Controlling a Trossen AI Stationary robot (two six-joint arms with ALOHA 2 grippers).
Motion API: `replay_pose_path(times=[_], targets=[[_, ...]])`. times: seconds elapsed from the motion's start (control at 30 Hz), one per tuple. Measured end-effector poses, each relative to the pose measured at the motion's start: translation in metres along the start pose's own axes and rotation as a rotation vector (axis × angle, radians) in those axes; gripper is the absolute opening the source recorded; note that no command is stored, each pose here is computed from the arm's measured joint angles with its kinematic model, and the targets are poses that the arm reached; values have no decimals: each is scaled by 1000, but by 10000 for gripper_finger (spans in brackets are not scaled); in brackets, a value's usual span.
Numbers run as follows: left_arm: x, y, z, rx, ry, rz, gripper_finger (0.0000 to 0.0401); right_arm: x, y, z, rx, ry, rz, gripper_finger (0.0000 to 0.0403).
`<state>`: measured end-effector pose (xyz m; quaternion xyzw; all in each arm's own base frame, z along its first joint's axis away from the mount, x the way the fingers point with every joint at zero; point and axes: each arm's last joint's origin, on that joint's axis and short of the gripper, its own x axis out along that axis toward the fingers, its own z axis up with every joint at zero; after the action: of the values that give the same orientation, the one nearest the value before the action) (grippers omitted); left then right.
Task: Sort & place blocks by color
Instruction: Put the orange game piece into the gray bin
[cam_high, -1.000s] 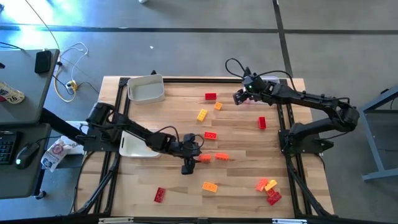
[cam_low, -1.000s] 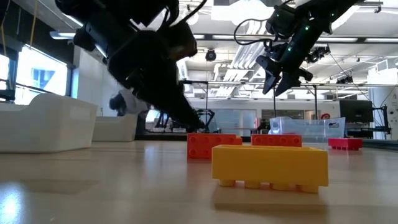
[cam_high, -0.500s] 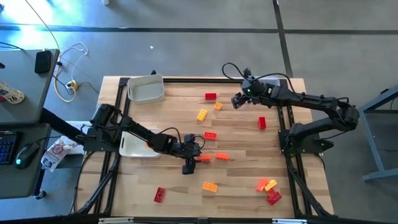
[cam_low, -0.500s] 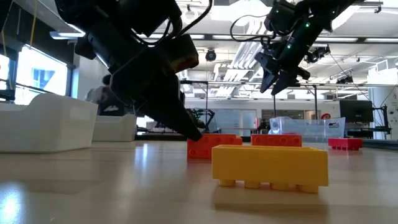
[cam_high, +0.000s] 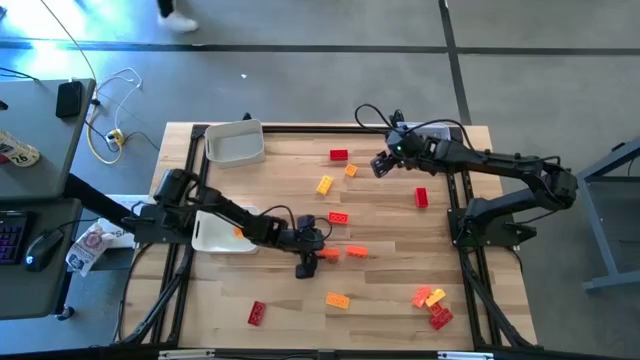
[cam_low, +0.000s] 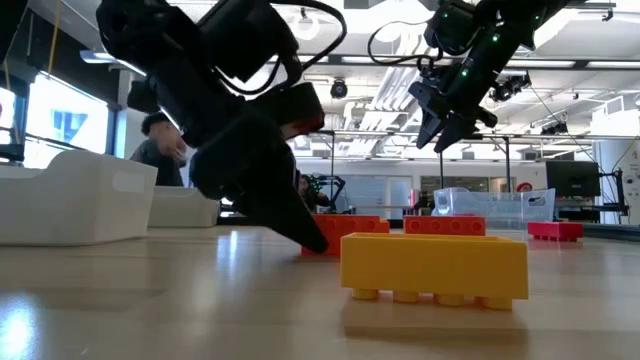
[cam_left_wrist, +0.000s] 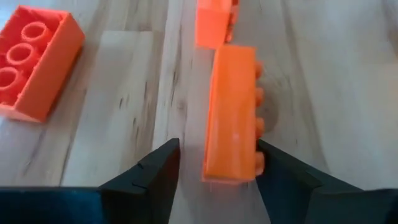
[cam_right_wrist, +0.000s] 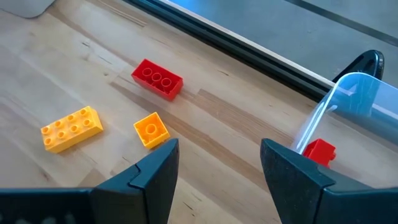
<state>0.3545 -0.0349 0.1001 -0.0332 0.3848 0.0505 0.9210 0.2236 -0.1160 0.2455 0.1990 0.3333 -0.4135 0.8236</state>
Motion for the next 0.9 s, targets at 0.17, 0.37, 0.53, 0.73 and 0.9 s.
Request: replay_pose_path(times=[0.17,0.37,0.53,0.73,0.9], targets=[[1,0,0,-1,-6,-7,138,0,0,0,0,1,0,213],[0,0,1,24,-8,-10,78,0,1,-1,1,16,29,213],[0,4,2,13,-3,-32,67,0,1,-3,2,57,66,213],[-14,16,10,17,24,-26,76,-2,7,-7,9,98,141,213],[-35,26,22,48,10,-7,70,-6,17,-12,10,153,245,213]])
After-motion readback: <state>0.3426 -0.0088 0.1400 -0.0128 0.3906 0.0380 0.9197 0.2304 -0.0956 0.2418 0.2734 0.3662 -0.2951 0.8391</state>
